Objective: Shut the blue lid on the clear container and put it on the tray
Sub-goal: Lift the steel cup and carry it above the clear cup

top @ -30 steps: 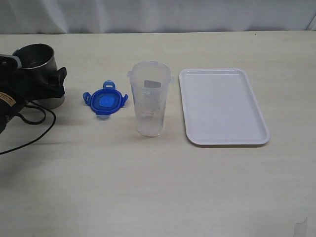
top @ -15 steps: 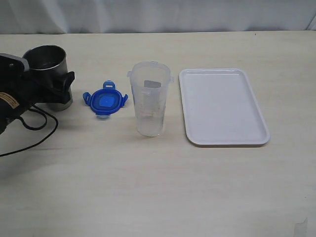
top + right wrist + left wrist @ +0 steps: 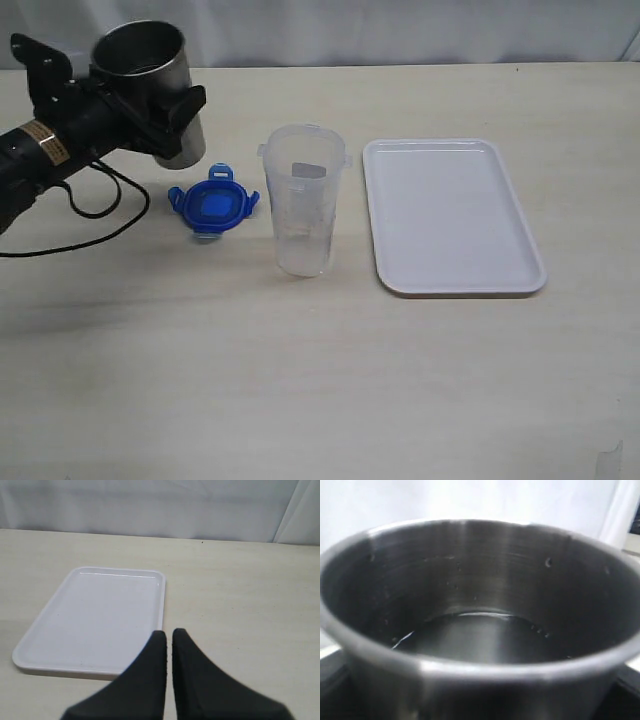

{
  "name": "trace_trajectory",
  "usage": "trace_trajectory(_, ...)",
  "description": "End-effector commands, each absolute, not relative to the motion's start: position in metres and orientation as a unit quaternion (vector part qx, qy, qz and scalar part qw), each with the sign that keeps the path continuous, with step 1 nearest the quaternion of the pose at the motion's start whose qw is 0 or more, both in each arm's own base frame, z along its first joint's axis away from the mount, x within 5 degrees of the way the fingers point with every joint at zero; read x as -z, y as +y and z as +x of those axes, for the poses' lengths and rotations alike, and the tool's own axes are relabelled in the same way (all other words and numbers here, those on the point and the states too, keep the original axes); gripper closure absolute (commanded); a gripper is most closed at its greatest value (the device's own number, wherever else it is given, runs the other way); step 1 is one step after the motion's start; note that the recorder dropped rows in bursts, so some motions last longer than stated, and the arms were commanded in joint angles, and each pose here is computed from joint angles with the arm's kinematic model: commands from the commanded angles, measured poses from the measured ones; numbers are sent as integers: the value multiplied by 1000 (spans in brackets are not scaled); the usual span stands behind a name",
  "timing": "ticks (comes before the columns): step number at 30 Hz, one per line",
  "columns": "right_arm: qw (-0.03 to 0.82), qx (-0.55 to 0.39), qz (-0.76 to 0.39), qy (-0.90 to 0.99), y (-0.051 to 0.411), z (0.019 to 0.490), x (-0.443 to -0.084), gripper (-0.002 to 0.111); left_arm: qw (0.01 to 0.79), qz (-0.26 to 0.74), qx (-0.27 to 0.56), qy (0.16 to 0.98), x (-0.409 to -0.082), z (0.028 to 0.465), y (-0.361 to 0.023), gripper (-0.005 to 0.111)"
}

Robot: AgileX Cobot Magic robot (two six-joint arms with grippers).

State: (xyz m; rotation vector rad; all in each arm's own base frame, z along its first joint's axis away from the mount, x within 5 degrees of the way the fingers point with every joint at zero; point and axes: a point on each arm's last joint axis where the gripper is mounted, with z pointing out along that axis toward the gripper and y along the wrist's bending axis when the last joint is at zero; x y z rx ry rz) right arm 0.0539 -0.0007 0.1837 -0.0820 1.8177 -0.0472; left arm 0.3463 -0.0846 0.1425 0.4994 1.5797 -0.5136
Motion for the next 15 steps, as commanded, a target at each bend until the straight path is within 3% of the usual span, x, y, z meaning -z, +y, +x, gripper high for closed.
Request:
trace_trajectory(1,613,20,-33,789,-1,54,-183,104,676,239,249,651,-166,355,-107,107)
trace_trajectory(15,613,20,-33,789,-1,54,-183,104,670,270,262,640,-174,356,-136,107)
